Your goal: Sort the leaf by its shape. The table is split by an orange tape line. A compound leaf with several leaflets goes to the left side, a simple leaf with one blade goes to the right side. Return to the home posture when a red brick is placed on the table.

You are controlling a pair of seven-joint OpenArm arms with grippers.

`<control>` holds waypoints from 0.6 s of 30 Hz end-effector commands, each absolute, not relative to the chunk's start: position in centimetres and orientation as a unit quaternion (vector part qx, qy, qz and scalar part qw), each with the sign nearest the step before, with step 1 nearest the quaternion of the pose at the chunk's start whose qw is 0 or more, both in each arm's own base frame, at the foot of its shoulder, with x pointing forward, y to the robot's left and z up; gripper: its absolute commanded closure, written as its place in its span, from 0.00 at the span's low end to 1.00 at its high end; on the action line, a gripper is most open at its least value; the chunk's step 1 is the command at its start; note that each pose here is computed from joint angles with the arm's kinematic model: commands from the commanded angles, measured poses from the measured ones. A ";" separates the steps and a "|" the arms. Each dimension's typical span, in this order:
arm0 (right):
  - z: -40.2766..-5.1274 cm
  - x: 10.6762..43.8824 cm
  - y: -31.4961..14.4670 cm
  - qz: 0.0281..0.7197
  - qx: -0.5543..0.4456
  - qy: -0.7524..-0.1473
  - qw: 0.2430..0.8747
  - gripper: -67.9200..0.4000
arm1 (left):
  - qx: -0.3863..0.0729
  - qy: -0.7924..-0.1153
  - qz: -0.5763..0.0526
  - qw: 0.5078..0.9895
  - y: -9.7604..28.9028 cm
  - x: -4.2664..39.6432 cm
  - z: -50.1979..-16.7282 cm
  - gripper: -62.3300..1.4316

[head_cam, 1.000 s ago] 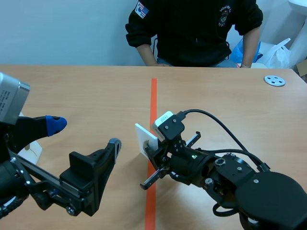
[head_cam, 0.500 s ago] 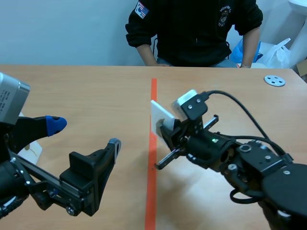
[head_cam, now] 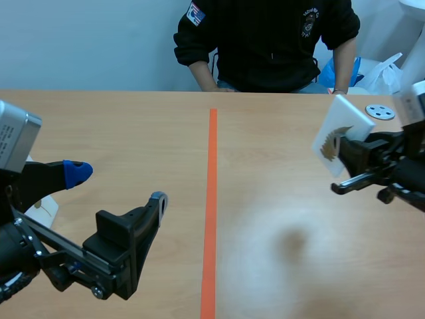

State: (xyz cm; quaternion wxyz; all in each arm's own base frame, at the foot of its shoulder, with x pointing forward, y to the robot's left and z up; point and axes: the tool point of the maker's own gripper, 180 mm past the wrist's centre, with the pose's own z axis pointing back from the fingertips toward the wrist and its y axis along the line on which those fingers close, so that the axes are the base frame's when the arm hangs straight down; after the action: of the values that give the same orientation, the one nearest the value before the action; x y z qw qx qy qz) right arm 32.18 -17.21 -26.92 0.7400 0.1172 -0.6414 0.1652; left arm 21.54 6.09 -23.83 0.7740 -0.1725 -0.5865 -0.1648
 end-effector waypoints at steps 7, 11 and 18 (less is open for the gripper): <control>-25.2 31.7 -22.9 0.126 0.075 -0.651 0.745 0.94 | -0.175 -0.594 -0.163 0.768 6.1 21.6 -23.4 0.00; -25.6 31.8 -24.5 0.105 0.059 -0.648 0.752 0.94 | -0.175 -0.594 -0.163 0.768 6.1 21.6 -23.4 0.00; -28.3 33.1 -29.5 0.018 0.013 -0.638 0.770 0.94 | -0.175 -0.594 -0.163 0.768 6.1 21.6 -23.4 0.00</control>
State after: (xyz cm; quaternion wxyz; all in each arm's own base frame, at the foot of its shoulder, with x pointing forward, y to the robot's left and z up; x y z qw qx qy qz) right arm 32.02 -29.01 -29.76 0.7859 0.0152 -0.6179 0.0191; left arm 21.54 6.09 -23.83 0.7740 -0.1725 -0.5865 -0.1648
